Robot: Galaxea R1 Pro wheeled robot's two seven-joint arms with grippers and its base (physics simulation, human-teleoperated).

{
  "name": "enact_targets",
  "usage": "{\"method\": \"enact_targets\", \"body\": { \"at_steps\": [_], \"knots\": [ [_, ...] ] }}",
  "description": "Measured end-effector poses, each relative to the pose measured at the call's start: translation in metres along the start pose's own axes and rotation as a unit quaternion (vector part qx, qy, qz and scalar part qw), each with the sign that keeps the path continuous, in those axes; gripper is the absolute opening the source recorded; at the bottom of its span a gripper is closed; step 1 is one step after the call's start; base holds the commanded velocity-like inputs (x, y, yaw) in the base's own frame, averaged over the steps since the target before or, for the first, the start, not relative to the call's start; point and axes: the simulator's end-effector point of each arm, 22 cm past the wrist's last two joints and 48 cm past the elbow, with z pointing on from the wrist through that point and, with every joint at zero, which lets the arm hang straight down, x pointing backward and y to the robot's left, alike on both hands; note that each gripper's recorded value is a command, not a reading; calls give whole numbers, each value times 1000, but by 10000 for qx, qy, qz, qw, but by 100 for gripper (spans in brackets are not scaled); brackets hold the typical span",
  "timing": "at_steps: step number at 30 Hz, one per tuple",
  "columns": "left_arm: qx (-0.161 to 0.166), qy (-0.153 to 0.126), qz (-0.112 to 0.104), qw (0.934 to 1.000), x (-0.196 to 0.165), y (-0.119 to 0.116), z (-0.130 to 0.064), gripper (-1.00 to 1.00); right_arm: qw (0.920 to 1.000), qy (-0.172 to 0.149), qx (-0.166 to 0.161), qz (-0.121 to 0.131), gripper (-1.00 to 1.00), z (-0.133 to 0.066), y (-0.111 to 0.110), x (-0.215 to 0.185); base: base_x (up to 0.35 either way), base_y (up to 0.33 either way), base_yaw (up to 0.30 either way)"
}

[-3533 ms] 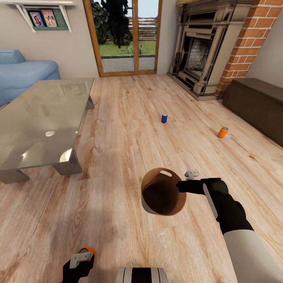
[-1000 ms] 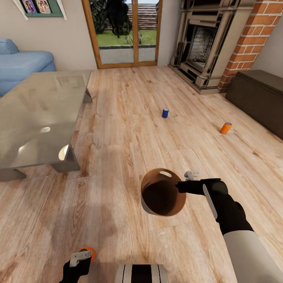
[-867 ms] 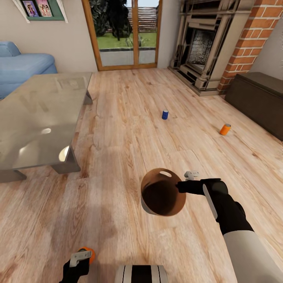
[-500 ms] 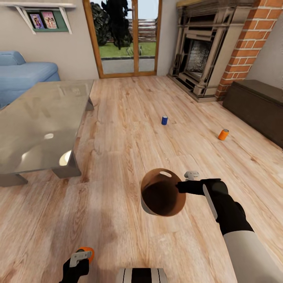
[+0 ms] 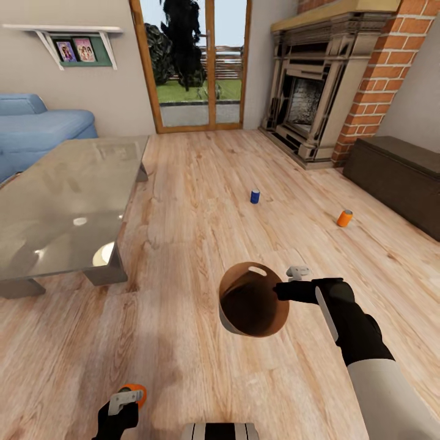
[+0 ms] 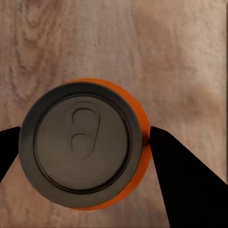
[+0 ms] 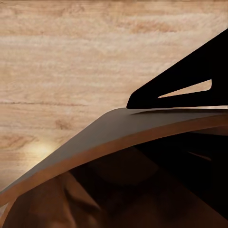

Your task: Put the three can of soda from the living room inside the tash can in the kitchen.

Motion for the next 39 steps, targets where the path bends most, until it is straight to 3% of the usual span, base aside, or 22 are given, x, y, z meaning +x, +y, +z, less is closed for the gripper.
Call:
{"method": "enact_targets", "body": {
  "at_steps": [21, 25, 28, 32, 36, 39],
  "knots": [
    [6, -5, 24, 10000, -40, 1, -29, -100, 10000, 75, 3, 43, -100, -30, 9, -31, 0, 0, 0],
    [59, -101, 60, 9999, -65, -2, -30, -100, 9990, 384, 50, 216, -100, -38, 5, -24, 0, 0, 0],
    [179, -144, 147, 9996, -94, -13, -29, -100, 9984, 489, 108, 264, -100, -44, 2, -24, 0, 0, 0],
    [447, -442, 271, 9977, -178, -42, -32, -100, 9975, 605, 119, 357, -100, -52, -2, -22, 0, 0, 0],
    [591, -699, 321, 9953, -249, -57, -49, -100, 9971, 647, 291, 279, -100, -62, -14, -23, 0, 0, 0],
    [968, -754, 382, 9917, -296, -80, -71, -100, 9970, 659, 254, 301, -100, -68, -14, -26, 0, 0, 0]
  ]
}}
